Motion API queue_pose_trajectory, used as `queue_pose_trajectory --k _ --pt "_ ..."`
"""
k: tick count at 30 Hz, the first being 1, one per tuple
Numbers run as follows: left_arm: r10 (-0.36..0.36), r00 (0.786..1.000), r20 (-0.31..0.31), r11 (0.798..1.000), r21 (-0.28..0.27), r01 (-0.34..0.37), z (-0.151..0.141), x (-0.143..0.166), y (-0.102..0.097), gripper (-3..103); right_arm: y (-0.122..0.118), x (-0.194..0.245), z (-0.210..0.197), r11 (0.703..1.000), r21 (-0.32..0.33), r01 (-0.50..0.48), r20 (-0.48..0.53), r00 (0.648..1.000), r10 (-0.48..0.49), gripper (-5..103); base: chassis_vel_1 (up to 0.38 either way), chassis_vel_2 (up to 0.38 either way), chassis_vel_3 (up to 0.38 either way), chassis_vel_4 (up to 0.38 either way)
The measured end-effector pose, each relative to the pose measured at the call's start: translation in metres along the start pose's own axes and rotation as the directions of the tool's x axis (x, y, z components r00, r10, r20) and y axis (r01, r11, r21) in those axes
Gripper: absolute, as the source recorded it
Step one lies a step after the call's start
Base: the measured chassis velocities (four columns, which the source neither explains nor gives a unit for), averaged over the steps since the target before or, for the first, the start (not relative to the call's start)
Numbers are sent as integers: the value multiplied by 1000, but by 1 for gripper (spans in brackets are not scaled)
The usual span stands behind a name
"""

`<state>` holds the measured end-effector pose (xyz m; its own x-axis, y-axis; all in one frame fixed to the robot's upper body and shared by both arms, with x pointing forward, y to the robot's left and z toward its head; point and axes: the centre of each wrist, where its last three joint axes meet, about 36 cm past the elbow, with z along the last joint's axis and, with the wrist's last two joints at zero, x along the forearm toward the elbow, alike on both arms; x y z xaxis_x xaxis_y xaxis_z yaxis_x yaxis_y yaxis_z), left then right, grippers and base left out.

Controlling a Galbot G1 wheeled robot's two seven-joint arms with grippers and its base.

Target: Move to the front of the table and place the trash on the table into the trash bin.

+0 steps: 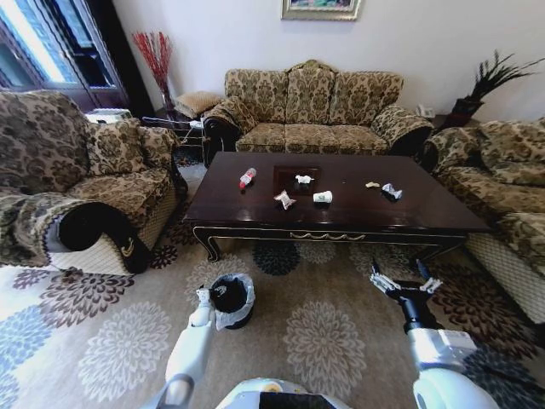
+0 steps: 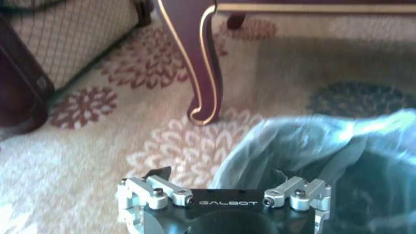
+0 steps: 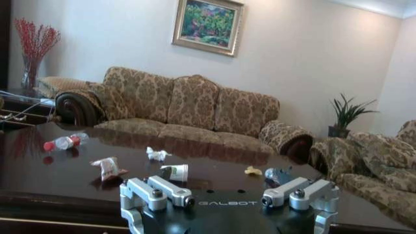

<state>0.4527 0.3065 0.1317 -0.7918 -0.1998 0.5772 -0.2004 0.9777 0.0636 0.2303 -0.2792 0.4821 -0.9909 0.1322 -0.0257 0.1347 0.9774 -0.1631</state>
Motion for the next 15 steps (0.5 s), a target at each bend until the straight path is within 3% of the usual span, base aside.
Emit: queue_pose_trajectory --k 5,7,15 --pt "36 998 -60 999 18 -35 5 -1 -2 103 3 -4 0 1000 4 -2 -7 1000 3 100 0 0 0 0" --pt "47 995 -91 999 18 -45 8 -1 -7 96 6 -6 -1 1000 1 -1 -14 1000 1 100 0 0 0 0" --pt "26 993 -117 1000 9 -25 11 -7 -10 76 8 -6 -1 1000 -6 1 -23 1000 -1 100 0 0 0 0"
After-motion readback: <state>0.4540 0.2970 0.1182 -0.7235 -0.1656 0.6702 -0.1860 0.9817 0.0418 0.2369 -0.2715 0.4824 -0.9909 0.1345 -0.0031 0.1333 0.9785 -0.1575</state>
